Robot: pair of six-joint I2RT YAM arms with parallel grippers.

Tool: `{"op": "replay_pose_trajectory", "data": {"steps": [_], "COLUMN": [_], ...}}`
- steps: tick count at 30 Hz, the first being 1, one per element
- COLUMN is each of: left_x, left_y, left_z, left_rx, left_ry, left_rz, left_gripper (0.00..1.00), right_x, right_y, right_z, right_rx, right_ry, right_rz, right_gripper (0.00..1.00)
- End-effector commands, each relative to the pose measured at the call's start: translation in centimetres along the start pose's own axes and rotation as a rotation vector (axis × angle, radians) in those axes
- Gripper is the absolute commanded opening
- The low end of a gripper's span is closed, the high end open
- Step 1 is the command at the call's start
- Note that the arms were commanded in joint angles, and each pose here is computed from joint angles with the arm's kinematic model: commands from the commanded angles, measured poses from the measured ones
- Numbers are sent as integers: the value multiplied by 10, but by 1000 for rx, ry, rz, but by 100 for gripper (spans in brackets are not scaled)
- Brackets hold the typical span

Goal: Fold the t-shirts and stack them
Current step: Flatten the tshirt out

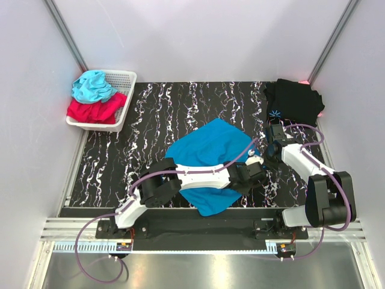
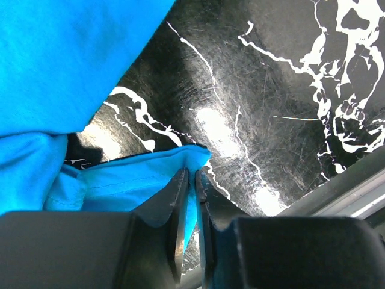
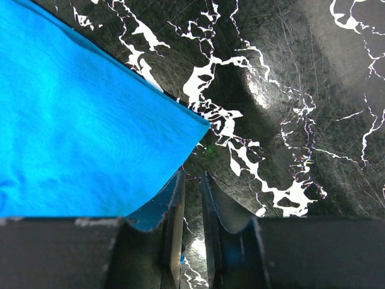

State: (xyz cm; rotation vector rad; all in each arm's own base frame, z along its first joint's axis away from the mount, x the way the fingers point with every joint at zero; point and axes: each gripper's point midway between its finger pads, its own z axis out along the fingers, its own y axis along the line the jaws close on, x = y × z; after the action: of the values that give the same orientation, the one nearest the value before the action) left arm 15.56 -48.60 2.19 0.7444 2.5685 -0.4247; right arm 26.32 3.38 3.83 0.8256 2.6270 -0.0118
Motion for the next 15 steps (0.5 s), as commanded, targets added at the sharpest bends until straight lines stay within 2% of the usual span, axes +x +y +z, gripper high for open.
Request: {"op": "replay_pose_trajectory", "data": {"steps": [1,4,6,8,15], "left_x": [16,18,20,24,13], "left_y": [12,15,17,20,24], "left_z": [10,10,12,13,0], "left_rx": [-63,-73,-78,-89,-108], "left_ry": [46,52,61,71,30], "left_rz": [8,18,28,33,33], "left_gripper": [15,18,17,0,0], "right_x": [-13,-15,-15,-15,-8], "right_y": [8,9,9,10,8], "right_z": [-13,-15,-16,-15,-7], "right_rx": [-34,-39,-42,-41,-26], "right_ry": [-45,-51,-53,-46,-17], "right_rz": [0,5,7,6,-12], "right_gripper": [24,24,24,24,27]}}
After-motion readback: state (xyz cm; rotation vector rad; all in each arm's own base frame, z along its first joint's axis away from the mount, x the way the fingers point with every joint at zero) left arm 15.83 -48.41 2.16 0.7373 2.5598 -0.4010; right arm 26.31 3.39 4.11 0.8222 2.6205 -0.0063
